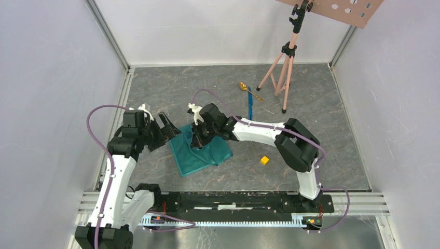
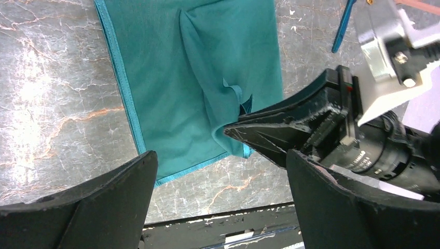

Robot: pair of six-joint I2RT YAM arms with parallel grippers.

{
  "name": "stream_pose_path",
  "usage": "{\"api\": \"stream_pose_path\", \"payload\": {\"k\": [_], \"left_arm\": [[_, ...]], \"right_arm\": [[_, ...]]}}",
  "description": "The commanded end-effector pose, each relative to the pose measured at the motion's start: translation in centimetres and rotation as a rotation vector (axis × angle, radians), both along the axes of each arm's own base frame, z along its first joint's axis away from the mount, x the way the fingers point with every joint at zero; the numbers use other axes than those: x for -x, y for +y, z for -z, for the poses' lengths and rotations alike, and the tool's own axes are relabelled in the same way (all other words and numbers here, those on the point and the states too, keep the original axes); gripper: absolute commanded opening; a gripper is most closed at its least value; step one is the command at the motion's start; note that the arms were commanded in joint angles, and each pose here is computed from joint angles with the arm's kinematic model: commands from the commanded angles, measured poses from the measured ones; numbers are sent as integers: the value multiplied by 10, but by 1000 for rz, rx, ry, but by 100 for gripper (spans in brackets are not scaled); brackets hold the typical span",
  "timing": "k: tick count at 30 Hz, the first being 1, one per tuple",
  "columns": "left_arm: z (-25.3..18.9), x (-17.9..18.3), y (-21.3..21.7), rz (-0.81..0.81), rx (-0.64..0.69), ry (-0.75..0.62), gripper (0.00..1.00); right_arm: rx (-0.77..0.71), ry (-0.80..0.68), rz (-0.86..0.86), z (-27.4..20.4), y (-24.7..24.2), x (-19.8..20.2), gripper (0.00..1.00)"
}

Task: Fold the napkin into a case and place the utensils inside
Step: Fold the rectangle-folded napkin at the center of the board.

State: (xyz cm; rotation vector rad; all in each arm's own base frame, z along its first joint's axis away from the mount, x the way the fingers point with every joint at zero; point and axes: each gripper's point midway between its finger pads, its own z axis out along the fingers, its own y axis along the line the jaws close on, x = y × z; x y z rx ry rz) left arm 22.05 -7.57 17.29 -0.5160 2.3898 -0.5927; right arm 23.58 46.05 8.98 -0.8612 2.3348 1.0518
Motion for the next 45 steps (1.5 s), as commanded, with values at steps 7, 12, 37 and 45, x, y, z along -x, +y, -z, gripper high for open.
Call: {"api": "stream_pose_path", "payload": {"k": [7,12,37,45], "left_arm": [[-14,4,0,25,2,-51,100],[-17,5,0,29,-3,-59,100],[-18,7,-1,43,0,-59,100],[-15,8,4,28,-16,-53,100]], "right_arm": [[-124,77,14,-5,26,1,0],[-102,-24,89,-27,19,-23,0],[-122,75,46,-1,37,-24,7],[-215,19,-131,-36,44,-17,71]]}}
